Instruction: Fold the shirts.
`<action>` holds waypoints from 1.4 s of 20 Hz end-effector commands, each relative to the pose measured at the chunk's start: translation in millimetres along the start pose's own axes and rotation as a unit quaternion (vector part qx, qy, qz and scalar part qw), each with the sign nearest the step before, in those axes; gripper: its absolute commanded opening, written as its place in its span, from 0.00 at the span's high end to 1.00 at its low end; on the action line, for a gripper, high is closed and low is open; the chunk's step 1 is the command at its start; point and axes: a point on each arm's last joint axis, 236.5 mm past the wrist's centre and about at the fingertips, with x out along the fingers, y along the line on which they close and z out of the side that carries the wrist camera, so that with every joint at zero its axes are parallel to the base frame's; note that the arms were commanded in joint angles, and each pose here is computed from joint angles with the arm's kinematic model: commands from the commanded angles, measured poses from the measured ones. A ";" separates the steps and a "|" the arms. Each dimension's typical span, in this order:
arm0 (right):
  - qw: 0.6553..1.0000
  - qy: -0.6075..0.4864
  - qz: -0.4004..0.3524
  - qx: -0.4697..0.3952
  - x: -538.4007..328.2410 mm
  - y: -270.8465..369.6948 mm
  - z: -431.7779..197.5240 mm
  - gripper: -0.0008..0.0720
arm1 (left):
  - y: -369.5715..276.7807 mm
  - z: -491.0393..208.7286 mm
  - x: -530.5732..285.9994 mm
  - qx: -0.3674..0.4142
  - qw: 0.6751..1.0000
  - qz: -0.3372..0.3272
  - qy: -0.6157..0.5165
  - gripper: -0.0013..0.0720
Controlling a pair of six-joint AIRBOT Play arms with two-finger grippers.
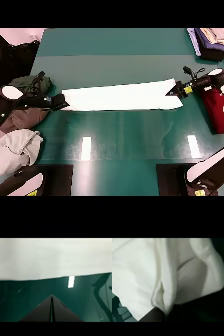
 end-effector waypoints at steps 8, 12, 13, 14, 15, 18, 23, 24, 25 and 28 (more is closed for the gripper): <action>0.982 -0.112 0.037 -0.146 -65.4 179.5 3.1 0.97 | -173.6 53.6 99.1 0.149 0.985 -0.086 0.009 0.95; 0.968 -0.135 0.084 -0.195 -60.5 263.3 -10.4 0.97 | -193.9 17.9 178.4 0.172 0.977 -0.089 0.092 0.95; 0.966 -0.132 0.087 -0.205 -54.5 277.3 -15.3 0.97 | -192.5 9.7 193.0 0.164 0.977 -0.085 0.107 0.95; 0.964 -0.127 0.090 -0.214 -48.2 288.8 -20.6 0.97 | -189.8 2.3 205.5 0.158 0.977 -0.081 0.119 0.95; 0.963 -0.119 0.094 -0.225 -41.2 299.8 -27.3 0.97 | -185.3 -2.3 212.8 0.156 0.976 -0.078 0.128 0.95; 0.959 -0.098 0.101 -0.246 -28.3 325.1 -40.9 0.97 | -170.8 -6.5 216.6 0.168 0.974 -0.057 0.142 0.94; 0.948 -0.092 0.091 -0.290 -21.6 363.0 -44.3 0.97 | -173.6 13.7 198.2 0.173 0.975 -0.060 0.127 0.94; 0.949 -0.087 0.076 -0.293 -16.0 362.4 -44.4 0.97 | -175.4 24.4 187.0 0.180 0.975 -0.058 0.116 0.94; 0.948 -0.081 0.067 -0.299 -9.9 364.0 -46.3 0.97 | -174.8 35.9 174.4 0.187 0.975 -0.054 0.106 0.94; 0.942 -0.067 0.074 -0.322 8.6 384.4 -53.0 0.97 | -158.7 83.2 119.3 0.212 0.975 -0.018 0.063 0.94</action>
